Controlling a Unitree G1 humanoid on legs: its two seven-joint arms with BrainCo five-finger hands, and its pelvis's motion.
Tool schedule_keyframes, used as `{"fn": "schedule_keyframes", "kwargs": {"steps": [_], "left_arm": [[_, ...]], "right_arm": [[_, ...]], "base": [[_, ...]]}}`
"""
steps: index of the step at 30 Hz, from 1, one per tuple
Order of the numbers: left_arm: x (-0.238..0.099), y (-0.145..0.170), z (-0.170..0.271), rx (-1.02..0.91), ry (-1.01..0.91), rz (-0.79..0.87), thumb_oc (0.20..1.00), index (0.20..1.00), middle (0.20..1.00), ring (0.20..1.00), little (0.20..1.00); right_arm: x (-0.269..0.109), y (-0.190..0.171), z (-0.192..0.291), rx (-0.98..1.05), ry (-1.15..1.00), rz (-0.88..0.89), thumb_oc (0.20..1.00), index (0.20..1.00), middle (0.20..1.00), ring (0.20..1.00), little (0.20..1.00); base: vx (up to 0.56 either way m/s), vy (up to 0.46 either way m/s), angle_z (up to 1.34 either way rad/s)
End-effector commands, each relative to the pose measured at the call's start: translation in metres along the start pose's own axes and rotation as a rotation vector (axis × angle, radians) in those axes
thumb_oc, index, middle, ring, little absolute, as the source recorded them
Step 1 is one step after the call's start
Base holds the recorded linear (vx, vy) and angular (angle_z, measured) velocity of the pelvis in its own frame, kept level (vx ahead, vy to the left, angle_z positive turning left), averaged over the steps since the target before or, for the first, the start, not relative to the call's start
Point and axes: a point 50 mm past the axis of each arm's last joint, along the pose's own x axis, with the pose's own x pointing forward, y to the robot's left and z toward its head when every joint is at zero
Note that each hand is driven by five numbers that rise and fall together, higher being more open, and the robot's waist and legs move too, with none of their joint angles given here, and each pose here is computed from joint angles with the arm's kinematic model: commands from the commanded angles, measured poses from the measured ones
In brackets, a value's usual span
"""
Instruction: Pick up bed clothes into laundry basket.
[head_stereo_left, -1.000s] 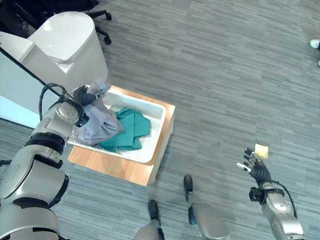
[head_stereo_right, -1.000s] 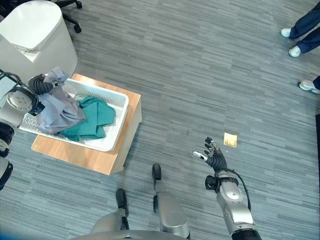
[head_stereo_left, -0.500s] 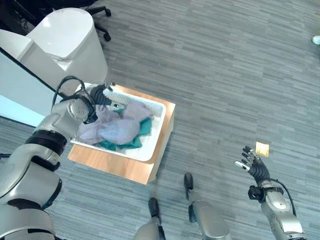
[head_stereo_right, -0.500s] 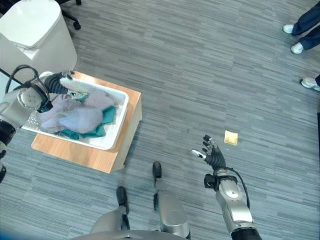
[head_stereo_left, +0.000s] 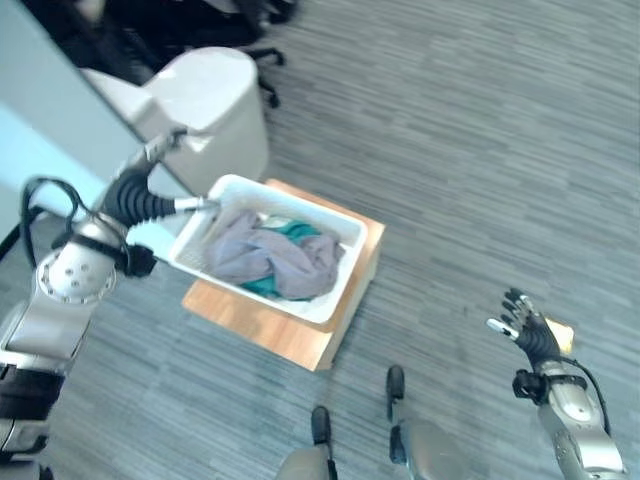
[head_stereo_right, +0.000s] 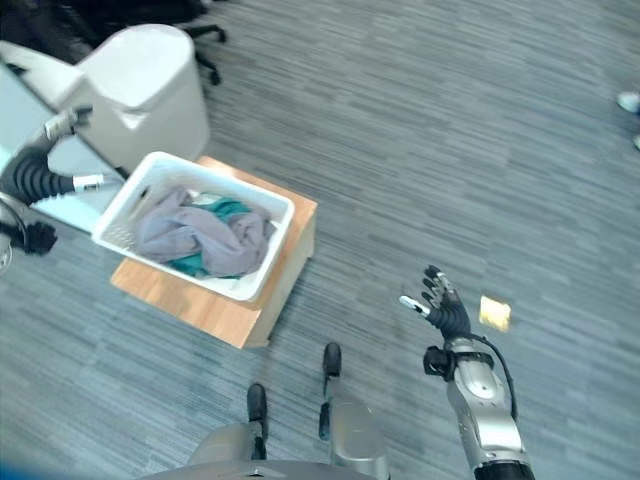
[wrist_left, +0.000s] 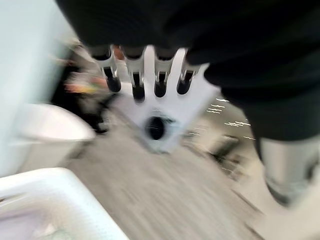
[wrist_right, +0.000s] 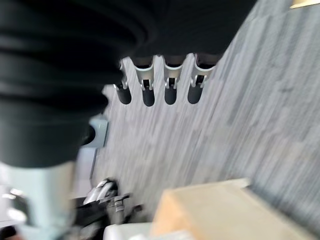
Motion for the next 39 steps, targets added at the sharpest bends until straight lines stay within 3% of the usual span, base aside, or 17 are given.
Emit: {"fn": "schedule_keyframes", "kwargs": {"steps": [1,5,8,10,19,22,28,35,39], "left_arm": [[-0.024,-0.039,-0.044,-0.260,0.174,0.050,1.000,1.000,1.000,1.000,1.000],[-0.073,-0.056,-0.074,-0.367,0.354,0.127,1.000,1.000,1.000,1.000,1.000],[-0.081,-0.063,-0.074,-0.312,0.368,0.085,1.000,1.000,1.000,1.000,1.000],[-0.086,-0.085,-0.082,-0.464,0.429,0.064,1.000,1.000,1.000,1.000,1.000],[-0.054,-0.113,-0.062,-0.504,0.317,-0.051,1.000,1.000,1.000,1.000,1.000],[-0.050,-0.129,-0.058,-0.505,0.313,-0.142,1.000,1.000,1.000,1.000,1.000],[-0.046,-0.125,-0.058,-0.456,0.289,-0.181,1.000,1.000,1.000,1.000,1.000],[-0.072,-0.121,-0.077,-0.520,0.409,-0.076,1.000,1.000,1.000,1.000,1.000],[-0.091,-0.118,-0.090,-0.493,0.505,-0.145,1.000,1.000,1.000,1.000,1.000]], "right_arm": [[0.009,0.006,0.009,0.049,-0.083,-0.018,1.000,1.000,1.000,1.000,1.000],[0.005,0.015,0.008,0.106,-0.095,0.006,1.000,1.000,1.000,1.000,1.000],[0.003,0.021,0.010,0.129,-0.109,0.019,1.000,1.000,1.000,1.000,1.000],[-0.001,0.033,0.009,0.173,-0.116,0.042,1.000,1.000,1.000,1.000,1.000],[0.007,0.056,0.019,0.154,-0.156,0.162,1.000,1.000,1.000,1.000,1.000],[0.003,0.063,0.023,0.186,-0.179,0.184,1.000,1.000,1.000,1.000,1.000],[-0.001,0.050,0.020,0.121,-0.160,0.171,1.000,1.000,1.000,1.000,1.000],[0.000,0.024,0.018,0.149,-0.139,0.093,1.000,1.000,1.000,1.000,1.000],[-0.010,0.004,0.009,0.118,-0.101,0.000,1.000,1.000,1.000,1.000,1.000]], "base": [[0.03,0.001,0.51],[0.01,-0.001,0.33],[0.00,0.005,0.07],[0.00,0.000,0.00],[-0.01,0.051,0.06],[0.03,-0.155,1.68],[0.04,-0.338,2.17],[-0.25,-0.529,1.98],[-0.40,-0.353,1.93]]}}
